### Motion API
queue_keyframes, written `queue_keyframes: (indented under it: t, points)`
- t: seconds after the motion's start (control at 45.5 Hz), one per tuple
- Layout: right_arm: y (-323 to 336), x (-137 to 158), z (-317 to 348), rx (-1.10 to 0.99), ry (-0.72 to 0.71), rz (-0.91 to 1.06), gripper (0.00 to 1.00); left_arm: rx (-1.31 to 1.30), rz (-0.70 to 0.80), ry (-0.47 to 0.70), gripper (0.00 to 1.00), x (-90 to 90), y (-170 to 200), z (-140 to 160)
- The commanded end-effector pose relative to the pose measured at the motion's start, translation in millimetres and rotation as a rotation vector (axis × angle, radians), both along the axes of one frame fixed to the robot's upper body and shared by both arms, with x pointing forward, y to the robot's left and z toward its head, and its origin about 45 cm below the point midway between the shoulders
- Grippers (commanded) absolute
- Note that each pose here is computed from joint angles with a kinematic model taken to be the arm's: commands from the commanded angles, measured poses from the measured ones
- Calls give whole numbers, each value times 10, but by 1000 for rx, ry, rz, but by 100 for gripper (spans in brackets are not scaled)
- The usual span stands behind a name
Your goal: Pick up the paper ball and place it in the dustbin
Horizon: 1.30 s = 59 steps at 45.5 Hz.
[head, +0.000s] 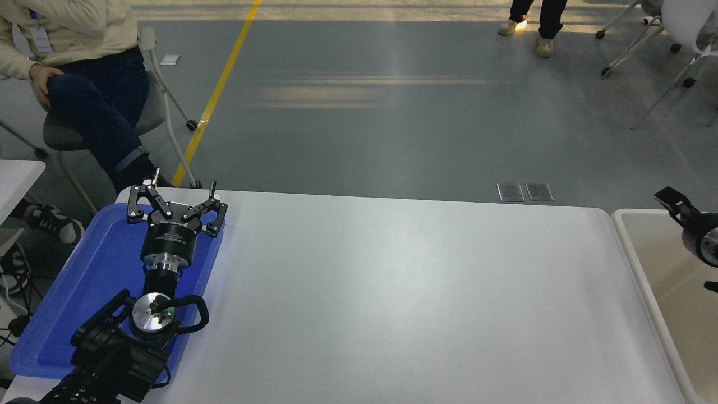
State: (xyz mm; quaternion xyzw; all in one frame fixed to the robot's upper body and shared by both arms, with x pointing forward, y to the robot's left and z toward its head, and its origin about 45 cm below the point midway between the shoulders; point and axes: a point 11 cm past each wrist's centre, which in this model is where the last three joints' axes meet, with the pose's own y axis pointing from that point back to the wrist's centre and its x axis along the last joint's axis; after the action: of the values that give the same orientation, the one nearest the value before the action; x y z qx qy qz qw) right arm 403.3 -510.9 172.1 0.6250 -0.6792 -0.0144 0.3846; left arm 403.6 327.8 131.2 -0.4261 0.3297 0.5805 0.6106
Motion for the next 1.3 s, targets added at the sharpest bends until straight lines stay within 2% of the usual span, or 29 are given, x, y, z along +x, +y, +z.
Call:
queue_keyframes:
  t: [0.0, 0.352, 0.527, 0.879, 1.077, 1.275]
  points:
    - [587, 320, 490, 451, -238, -25, 100, 0, 0, 0, 100, -1, 0, -1]
    - [1272, 417, 417, 1060, -326, -156, 100, 0, 1, 2, 100, -1, 0, -3]
    - [1748, 354, 210, 1290, -323, -136, 100, 0, 1, 2, 100, -1, 0, -3]
    - [2355, 116, -218, 1550, -282, -135, 100, 0, 1, 2, 100, -1, 0, -3]
    - [2402, -15, -369, 1613, -281, -127, 100, 0, 1, 2, 100, -1, 0, -3]
    - [2180, -150, -583, 1610, -298, -133, 100, 0, 0, 0, 100, -1, 0, -1]
